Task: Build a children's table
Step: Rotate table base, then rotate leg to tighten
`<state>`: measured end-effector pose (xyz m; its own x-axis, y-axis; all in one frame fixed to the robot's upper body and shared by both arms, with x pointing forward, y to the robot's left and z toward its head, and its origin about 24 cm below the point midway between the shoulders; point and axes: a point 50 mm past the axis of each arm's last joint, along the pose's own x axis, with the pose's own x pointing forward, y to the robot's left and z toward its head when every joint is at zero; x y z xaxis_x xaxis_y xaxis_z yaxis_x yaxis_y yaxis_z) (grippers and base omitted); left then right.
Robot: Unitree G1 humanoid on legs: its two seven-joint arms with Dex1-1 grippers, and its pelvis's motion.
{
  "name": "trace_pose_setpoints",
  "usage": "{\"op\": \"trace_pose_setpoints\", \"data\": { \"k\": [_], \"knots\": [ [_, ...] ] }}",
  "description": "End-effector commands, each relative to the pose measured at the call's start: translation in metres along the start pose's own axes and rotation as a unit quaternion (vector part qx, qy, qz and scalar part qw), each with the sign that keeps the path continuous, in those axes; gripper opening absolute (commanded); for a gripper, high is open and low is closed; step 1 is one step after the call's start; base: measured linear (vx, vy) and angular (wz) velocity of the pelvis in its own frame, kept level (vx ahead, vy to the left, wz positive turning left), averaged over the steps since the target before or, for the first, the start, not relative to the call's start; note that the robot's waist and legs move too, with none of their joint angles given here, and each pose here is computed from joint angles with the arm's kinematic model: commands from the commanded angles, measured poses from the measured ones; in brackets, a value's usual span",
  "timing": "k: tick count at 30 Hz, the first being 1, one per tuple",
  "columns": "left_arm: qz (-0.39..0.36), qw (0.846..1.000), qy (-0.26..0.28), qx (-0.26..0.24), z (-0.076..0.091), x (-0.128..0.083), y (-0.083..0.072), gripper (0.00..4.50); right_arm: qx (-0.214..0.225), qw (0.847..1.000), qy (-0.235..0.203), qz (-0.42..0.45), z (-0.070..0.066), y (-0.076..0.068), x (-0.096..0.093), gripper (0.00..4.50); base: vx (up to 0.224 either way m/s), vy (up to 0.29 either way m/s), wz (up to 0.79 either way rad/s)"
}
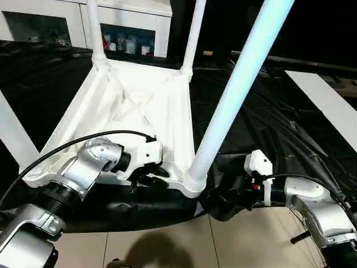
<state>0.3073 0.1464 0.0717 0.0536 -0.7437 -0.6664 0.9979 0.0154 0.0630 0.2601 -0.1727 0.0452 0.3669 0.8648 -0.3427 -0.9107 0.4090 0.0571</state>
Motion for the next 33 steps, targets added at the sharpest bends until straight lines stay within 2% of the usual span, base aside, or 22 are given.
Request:
{"op": "trace_pose_setpoints", "data": {
  "k": [1,3,4,9,11,12,15,21,23,26,27,33],
  "knots": [
    [-0.011,1.000,0.013,0.004,0.001,0.000,0.000,1.06,-0.007,1.000,-0.002,0.010,0.005,0.002,-0.003,3.85,0.000,0.000,0.00],
    [-0.013,1.000,0.013,0.003,0.000,0.001,0.000,1.06,-0.006,1.000,-0.002,0.012,0.005,0.003,-0.002,3.85,0.000,0.000,0.00],
    [-0.015,1.000,0.012,0.001,0.000,0.001,-0.001,0.85,-0.006,1.000,-0.003,0.013,0.005,0.003,-0.001,3.85,0.000,0.000,0.00],
    [-0.021,1.000,0.012,-0.004,-0.002,0.002,-0.003,0.49,-0.014,1.000,-0.009,0.015,0.008,0.004,0.006,3.85,0.000,0.000,0.00],
    [-0.021,1.000,0.012,-0.006,-0.002,0.002,-0.004,0.49,-0.014,1.000,-0.011,0.015,0.009,0.005,0.009,3.85,0.000,0.000,0.00],
    [-0.020,1.000,0.013,-0.009,-0.003,0.002,-0.004,0.28,-0.017,1.000,-0.014,0.015,0.010,0.005,0.012,3.85,0.000,0.000,0.00],
    [-0.020,1.000,0.009,-0.013,-0.004,0.002,-0.005,0.07,-0.024,0.999,-0.023,0.001,0.012,0.003,0.018,3.85,0.000,0.000,0.00],
    [-0.020,1.000,0.010,-0.015,-0.005,0.003,-0.007,0.03,-0.011,0.999,-0.037,0.008,0.015,0.004,0.028,3.85,0.000,0.000,0.00],
    [-0.020,1.000,0.010,-0.015,-0.006,0.002,-0.008,0.00,-0.006,0.999,-0.040,0.011,0.015,0.005,0.031,3.59,0.000,0.000,0.00],
    [-0.018,1.000,0.010,-0.016,-0.006,0.002,-0.008,0.00,-0.004,0.999,-0.041,0.011,0.014,0.004,0.034,3.47,0.000,0.000,0.00],
    [-0.018,1.000,0.010,-0.016,-0.006,0.002,-0.008,0.00,-0.004,0.999,-0.040,0.011,0.014,0.004,0.036,3.21,0.000,0.000,0.00],
    [-0.015,1.000,0.012,-0.016,-0.007,0.002,-0.007,0.00,-0.004,0.999,-0.043,0.011,0.015,0.003,0.044,2.78,0.000,0.000,0.00]
  ]
}}
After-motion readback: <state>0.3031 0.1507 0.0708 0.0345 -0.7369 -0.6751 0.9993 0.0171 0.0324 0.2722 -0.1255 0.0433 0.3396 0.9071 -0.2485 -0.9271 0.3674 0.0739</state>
